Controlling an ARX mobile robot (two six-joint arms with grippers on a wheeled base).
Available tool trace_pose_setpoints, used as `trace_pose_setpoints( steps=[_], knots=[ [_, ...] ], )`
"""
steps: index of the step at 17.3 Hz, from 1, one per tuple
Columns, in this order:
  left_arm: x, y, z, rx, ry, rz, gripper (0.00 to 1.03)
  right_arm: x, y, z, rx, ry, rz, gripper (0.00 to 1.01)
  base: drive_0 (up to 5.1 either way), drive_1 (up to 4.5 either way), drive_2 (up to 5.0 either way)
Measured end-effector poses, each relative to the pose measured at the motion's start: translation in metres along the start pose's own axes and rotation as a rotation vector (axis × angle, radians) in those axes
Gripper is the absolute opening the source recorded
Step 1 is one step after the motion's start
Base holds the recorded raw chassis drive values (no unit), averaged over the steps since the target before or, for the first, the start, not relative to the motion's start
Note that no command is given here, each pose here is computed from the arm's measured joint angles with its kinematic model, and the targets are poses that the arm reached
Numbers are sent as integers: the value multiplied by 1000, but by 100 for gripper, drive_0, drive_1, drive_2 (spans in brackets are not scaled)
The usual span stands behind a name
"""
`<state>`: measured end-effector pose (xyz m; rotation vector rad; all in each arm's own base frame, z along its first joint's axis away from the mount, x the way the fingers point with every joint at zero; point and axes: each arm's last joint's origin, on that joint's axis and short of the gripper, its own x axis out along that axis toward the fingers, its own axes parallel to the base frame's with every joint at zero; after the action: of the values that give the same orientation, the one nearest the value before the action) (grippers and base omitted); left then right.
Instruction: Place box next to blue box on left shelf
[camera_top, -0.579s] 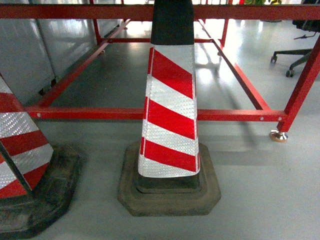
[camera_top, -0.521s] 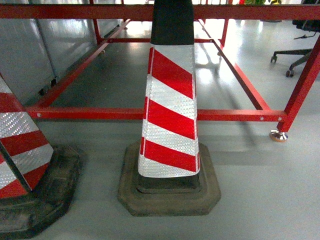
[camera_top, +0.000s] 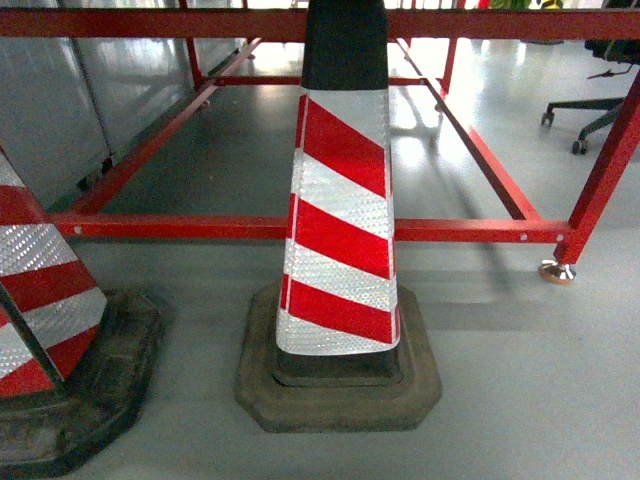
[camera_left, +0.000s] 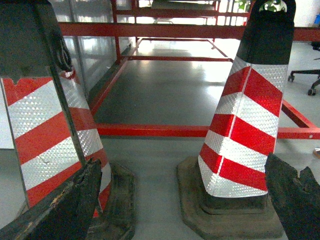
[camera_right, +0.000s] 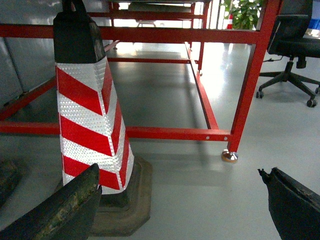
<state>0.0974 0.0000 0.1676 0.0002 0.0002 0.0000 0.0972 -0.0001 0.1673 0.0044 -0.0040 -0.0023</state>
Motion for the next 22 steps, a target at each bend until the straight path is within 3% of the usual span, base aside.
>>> trace_pose_setpoints(
  steps=[22],
  knots=[
    [0, 0, 0, 0, 1, 0, 98, 0, 0, 0, -2, 2, 3, 98, 0, 0, 0]
  ],
)
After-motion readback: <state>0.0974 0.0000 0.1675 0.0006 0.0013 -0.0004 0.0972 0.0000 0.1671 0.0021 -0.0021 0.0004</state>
